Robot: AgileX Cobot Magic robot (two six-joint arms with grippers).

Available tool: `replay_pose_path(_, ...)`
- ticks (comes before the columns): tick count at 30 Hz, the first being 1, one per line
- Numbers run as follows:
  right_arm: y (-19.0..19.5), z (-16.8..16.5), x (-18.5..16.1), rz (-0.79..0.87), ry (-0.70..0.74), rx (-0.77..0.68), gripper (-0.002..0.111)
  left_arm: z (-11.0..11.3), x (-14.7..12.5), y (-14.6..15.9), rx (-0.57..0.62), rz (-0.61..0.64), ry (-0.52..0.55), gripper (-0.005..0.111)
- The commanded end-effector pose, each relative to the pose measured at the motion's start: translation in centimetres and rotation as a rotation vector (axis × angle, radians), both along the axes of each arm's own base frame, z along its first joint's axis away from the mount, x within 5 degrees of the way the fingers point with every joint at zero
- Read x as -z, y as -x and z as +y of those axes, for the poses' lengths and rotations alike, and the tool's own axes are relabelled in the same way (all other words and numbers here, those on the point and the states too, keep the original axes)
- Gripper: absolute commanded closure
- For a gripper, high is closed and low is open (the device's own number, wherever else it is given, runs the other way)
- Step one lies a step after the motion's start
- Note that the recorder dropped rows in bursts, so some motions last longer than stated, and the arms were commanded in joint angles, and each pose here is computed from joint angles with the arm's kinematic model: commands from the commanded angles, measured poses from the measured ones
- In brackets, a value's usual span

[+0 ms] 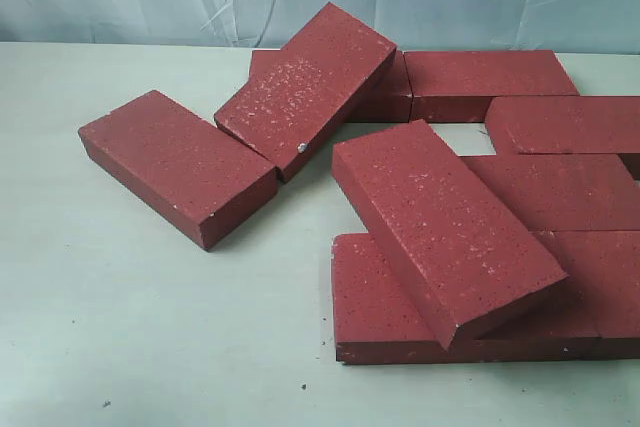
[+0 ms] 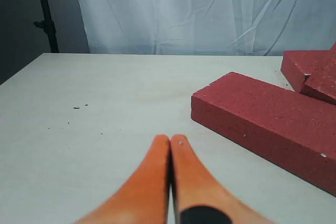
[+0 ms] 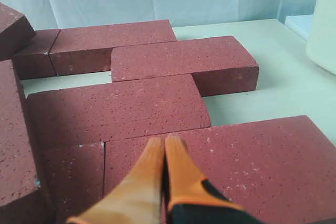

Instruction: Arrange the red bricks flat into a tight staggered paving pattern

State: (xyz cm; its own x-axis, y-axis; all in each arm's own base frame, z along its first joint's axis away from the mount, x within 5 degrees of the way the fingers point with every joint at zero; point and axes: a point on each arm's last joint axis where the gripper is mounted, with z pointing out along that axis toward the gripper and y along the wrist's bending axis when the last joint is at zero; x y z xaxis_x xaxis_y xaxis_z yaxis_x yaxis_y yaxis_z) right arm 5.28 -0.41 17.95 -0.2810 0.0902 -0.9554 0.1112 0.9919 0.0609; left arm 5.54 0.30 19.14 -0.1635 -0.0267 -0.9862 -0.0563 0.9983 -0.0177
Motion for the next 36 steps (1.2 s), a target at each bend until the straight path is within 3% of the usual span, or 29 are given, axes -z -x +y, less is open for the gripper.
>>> replay_pose_path(1, 0.0, 0.0, -0.1, -0.017, 0.002, 0.006, 0.109, 0.0, 0.0, 0.0, 0.006, -0.014, 0.0, 0.107)
replay_pose_path(24, -0.1, -0.1, -0.3, -0.04, 0.011, 0.008, 0.109, 0.0, 0.0, 0.0, 0.006, -0.014, 0.0, 0.107)
replay_pose_path(36, -0.2, -0.3, -3.9, -0.439, 0.057, 0.031, 0.109, 0.0, 0.0, 0.0, 0.006, -0.014, 0.0, 0.107)
